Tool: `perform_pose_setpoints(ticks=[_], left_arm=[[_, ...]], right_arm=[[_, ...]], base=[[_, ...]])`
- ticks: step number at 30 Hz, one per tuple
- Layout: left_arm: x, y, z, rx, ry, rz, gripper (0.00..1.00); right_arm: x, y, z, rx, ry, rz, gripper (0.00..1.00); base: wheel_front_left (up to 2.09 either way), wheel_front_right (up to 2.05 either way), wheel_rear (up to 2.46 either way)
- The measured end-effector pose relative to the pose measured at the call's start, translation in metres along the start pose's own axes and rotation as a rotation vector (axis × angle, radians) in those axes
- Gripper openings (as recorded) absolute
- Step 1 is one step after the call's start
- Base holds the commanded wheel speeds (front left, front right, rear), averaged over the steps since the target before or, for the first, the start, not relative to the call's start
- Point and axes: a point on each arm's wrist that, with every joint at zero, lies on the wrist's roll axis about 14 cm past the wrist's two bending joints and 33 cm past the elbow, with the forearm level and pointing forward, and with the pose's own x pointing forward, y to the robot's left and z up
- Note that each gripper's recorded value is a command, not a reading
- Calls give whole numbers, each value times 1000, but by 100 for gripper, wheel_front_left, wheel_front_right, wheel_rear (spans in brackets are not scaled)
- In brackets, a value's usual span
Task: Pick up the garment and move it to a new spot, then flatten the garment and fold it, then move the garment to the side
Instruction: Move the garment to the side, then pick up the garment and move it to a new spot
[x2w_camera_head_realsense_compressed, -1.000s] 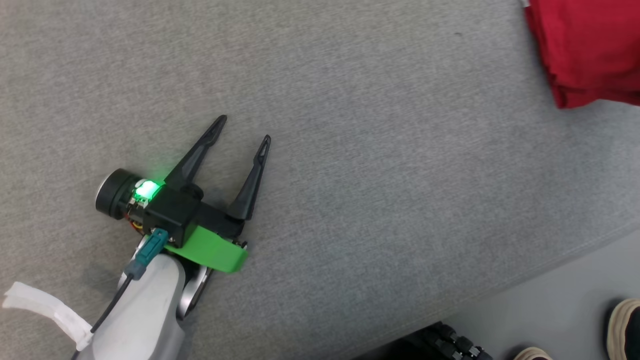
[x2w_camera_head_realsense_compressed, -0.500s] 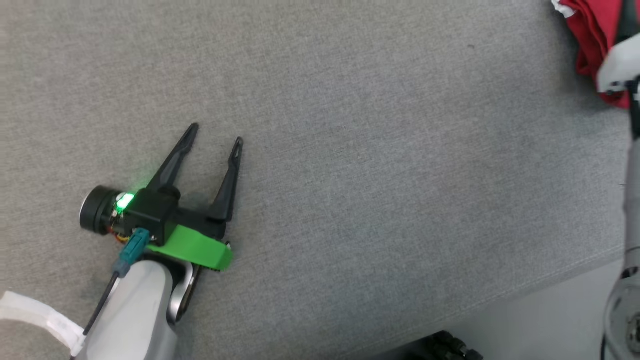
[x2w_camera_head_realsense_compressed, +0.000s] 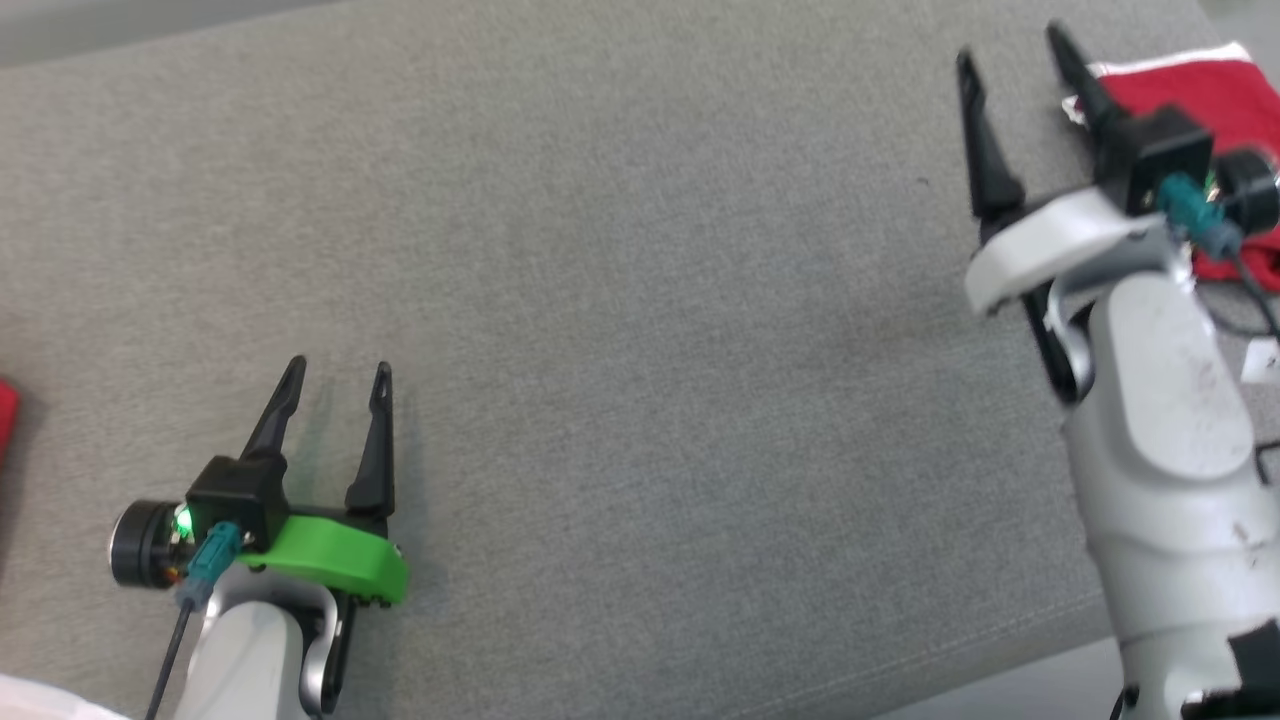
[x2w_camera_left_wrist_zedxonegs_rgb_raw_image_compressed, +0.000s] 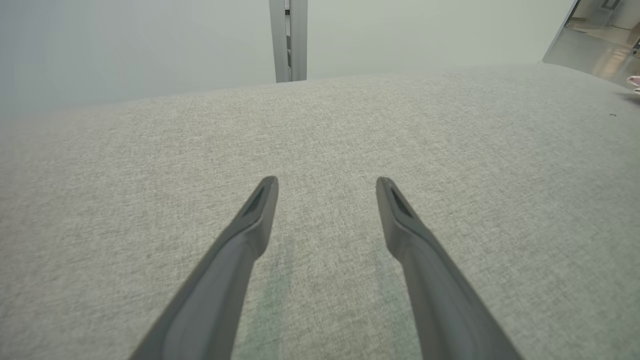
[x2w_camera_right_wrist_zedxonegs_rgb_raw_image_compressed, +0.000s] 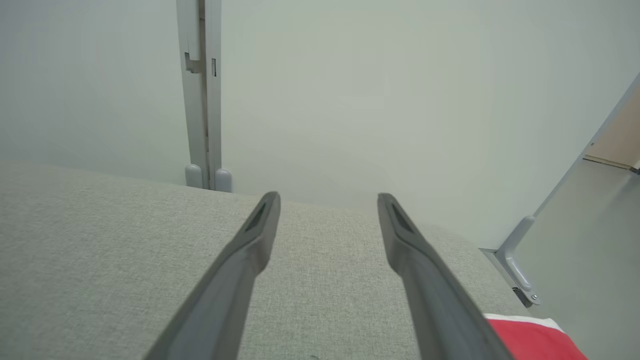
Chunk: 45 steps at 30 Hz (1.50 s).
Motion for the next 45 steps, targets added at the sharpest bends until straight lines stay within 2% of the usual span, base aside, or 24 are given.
perform_pose_setpoints(ticks=[14,24,35,45], left_arm=[[-86,46,24,-12,-44,259,100],[-131,55,33,-32,-90,353,100],[-140,49,37,-46,-114,349,100],[-158,70,46,-82,-159,436,100]], right_arm=[[-88,52,-23,206,78,82,100],[-127,70,-25,296,91,110,100],[-137,81,-29,323,108,136,100],[-123,123,-26,354,108,246,100]], base=[[0,0,0],[0,0,0],[0,0,0],[0,0,0]])
